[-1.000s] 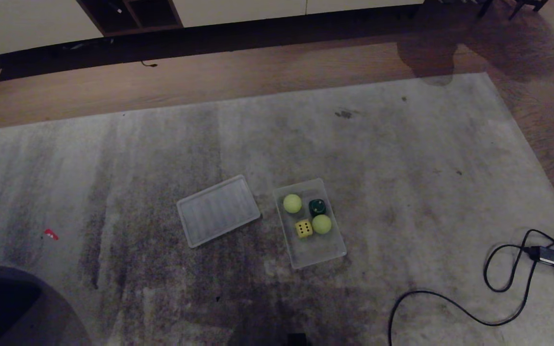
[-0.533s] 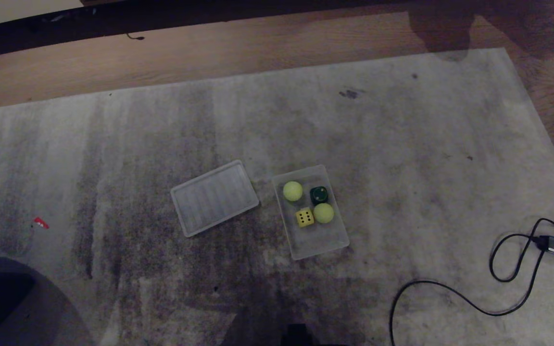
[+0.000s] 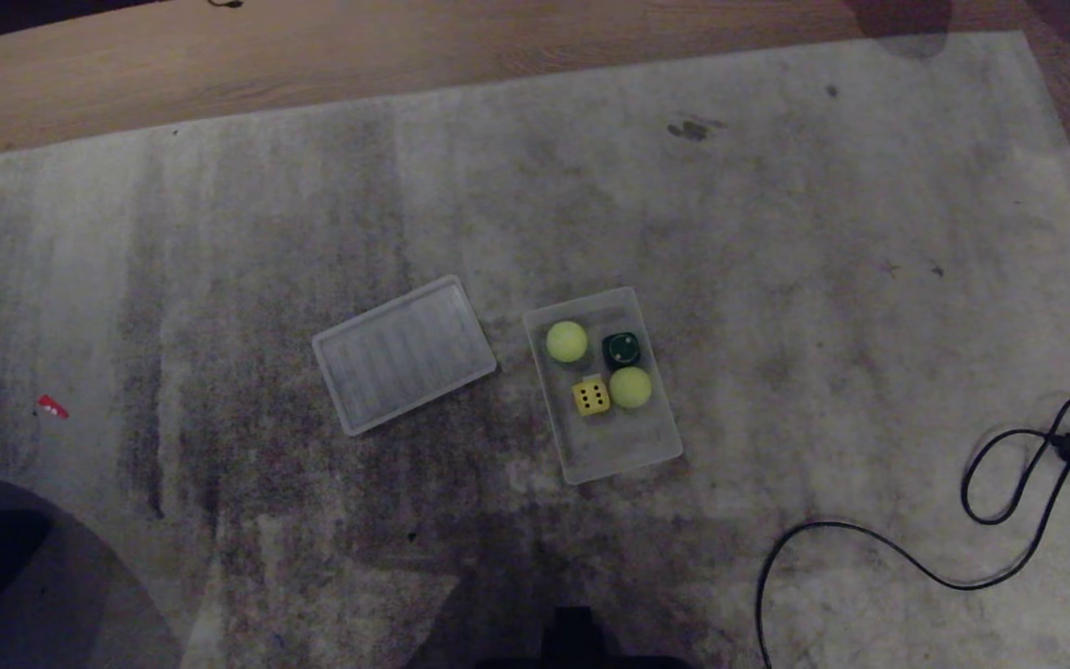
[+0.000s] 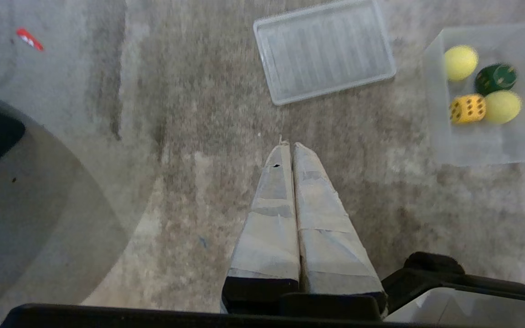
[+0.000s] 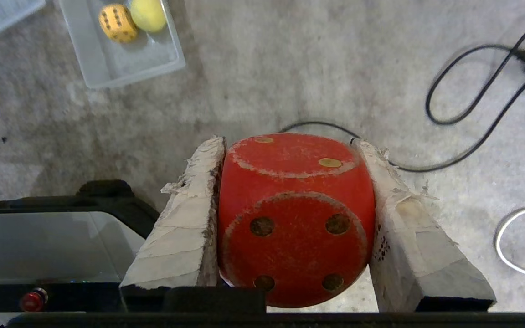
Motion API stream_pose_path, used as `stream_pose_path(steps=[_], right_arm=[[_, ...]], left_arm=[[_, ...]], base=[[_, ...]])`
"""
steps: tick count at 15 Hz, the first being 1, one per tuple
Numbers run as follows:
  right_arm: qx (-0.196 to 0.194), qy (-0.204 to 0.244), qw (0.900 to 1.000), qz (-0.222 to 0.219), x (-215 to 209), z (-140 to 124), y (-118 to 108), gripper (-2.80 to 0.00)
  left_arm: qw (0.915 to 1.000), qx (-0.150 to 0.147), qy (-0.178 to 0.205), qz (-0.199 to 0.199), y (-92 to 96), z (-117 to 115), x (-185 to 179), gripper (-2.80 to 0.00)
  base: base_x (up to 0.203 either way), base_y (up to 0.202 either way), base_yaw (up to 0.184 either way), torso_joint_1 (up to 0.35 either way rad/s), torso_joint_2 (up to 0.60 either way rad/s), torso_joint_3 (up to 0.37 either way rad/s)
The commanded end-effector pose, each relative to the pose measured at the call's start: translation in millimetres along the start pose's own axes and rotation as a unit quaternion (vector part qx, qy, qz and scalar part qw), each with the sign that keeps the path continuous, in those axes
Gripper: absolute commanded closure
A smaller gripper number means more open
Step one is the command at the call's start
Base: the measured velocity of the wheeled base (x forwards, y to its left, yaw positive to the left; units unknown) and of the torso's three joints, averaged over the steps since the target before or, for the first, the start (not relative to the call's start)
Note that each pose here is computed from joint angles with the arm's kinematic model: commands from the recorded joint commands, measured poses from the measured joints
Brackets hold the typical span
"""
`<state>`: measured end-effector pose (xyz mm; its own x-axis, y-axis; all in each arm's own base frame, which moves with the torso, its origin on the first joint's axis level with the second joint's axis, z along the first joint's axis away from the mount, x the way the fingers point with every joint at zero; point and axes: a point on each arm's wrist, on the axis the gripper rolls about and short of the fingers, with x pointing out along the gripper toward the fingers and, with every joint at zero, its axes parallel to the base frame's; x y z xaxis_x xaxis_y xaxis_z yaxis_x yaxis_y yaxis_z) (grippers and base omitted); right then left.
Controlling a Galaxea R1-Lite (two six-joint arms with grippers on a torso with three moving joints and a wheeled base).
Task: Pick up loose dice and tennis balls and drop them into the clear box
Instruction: Put the toys in the box
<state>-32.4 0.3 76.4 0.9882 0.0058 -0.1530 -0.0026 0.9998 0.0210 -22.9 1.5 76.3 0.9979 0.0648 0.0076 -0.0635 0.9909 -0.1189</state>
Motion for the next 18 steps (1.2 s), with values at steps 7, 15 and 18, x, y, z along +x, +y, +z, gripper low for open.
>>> stream_pose_path(steps=[7,15,18], right_arm=[[0.0,0.001,1.0,0.0,0.1,-0.1,0.0,0.0],[0.0,0.001,1.0,0.001,0.1,-0.1,0.0,0.0],[0.0,0.001,1.0,0.001,0.1,-0.1,0.0,0.0]], left_arm=[[1.0,0.0,0.001,0.001,0.0,0.0,0.1,0.0],[1.0,0.0,0.001,0.0,0.0,0.0,0.1,0.0],[1.0,0.003,0.001,-0.001,-0.1,-0.2,0.0,0.0]], base=[[0.0,0.0,0.0,0.002,0.0,-0.2],[0.0,0.0,0.0,0.002,0.0,-0.201],[0.0,0.0,0.0,0.002,0.0,-0.203]])
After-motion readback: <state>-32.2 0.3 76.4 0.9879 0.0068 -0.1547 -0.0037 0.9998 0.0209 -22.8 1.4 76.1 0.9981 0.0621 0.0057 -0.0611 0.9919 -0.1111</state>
